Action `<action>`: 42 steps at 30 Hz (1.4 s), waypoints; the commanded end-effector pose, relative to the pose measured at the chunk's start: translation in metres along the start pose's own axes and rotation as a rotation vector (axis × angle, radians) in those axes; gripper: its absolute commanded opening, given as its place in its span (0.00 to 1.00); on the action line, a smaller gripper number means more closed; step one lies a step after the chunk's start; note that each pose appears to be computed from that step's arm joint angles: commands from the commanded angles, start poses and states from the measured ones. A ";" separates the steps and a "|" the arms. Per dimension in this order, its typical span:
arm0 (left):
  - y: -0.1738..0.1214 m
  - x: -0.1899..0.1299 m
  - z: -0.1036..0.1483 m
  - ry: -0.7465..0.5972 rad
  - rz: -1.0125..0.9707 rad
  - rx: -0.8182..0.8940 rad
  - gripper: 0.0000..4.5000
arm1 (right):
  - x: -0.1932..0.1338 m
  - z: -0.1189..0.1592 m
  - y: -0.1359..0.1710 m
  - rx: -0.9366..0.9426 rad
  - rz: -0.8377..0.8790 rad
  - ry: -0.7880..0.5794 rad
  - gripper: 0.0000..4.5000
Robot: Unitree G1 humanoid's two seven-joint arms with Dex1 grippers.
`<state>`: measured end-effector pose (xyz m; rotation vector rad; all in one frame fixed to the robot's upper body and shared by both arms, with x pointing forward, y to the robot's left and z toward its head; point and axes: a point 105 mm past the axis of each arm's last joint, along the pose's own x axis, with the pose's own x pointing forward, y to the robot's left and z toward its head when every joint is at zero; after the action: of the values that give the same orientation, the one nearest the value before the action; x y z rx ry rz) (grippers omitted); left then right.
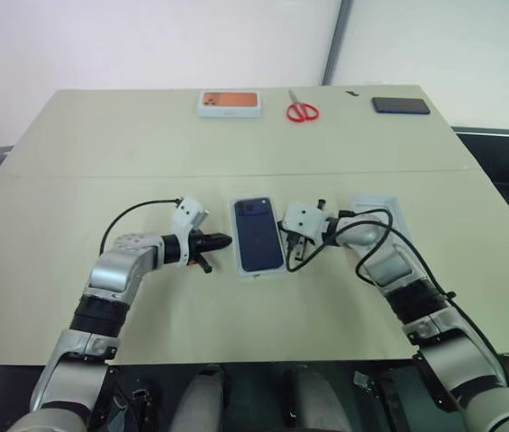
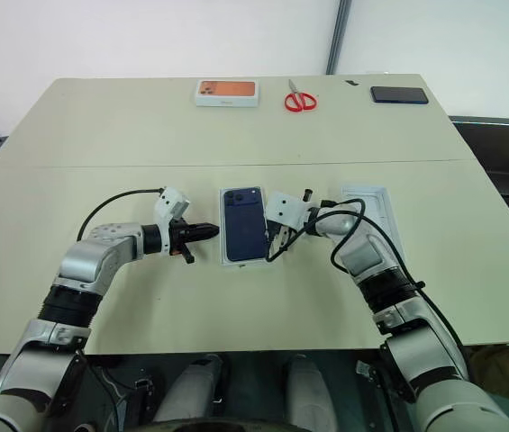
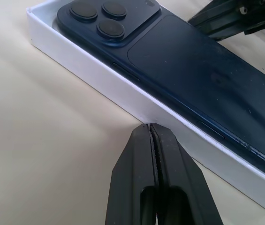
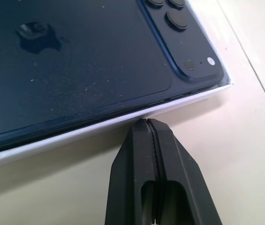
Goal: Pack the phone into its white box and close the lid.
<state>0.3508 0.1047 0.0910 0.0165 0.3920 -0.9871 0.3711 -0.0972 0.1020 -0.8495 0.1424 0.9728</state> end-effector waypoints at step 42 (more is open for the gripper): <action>-0.048 0.067 0.021 -0.021 -0.226 0.144 0.02 | -0.081 -0.048 0.006 0.023 -0.005 0.194 0.00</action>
<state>0.3476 0.0229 0.0855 0.0704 0.3618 -1.2307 0.3326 -0.1808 0.1034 -0.9013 0.3104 0.8720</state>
